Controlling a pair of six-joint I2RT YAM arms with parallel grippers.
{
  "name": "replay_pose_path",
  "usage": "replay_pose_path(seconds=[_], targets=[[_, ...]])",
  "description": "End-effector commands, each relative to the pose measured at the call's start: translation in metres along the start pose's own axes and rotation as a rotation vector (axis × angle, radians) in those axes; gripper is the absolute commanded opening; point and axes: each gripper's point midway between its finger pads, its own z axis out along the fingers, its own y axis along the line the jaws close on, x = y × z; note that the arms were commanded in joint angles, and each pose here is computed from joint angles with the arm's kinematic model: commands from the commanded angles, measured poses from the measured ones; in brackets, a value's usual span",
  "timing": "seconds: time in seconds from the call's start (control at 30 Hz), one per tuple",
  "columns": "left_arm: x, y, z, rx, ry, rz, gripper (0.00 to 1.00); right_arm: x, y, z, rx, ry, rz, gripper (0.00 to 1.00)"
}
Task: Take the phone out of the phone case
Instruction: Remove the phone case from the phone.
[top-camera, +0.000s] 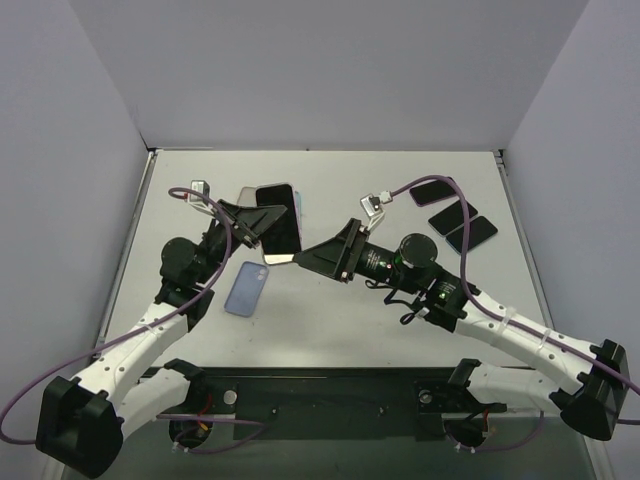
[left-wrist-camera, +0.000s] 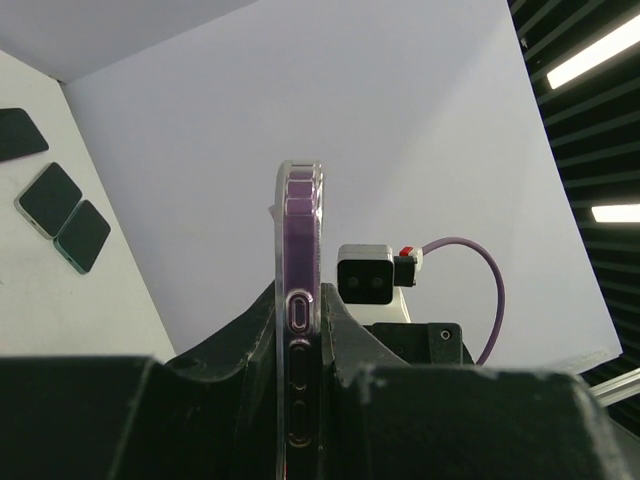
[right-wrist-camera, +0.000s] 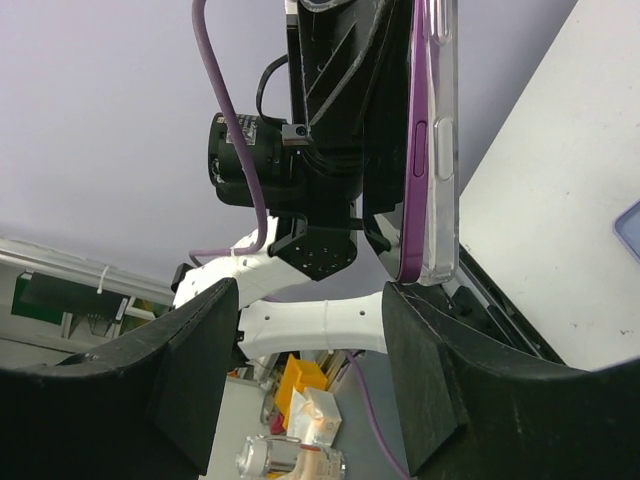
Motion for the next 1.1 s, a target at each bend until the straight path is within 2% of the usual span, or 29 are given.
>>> replay_pose_path(seconds=[0.0,0.23,0.5,0.6,1.07], targets=[[-0.008,-0.044,-0.003,0.141,-0.033,0.014,0.0,-0.011,0.022,0.005,-0.065,-0.03,-0.035,0.55],[-0.009,-0.051,-0.008,0.182,-0.041,-0.05,0.0,-0.011,0.017,0.012,-0.055,-0.031,-0.04,0.55],[0.007,-0.056,-0.007,0.183,0.022,-0.032,0.0,-0.03,0.023,0.021,-0.054,-0.09,-0.056,0.55],[0.01,-0.05,-0.01,0.168,0.019,-0.033,0.0,-0.032,0.034,0.026,-0.081,-0.068,-0.055,0.52],[0.004,-0.046,-0.007,0.157,-0.002,0.03,0.0,-0.036,0.044,0.0,-0.079,-0.105,-0.077,0.56]])
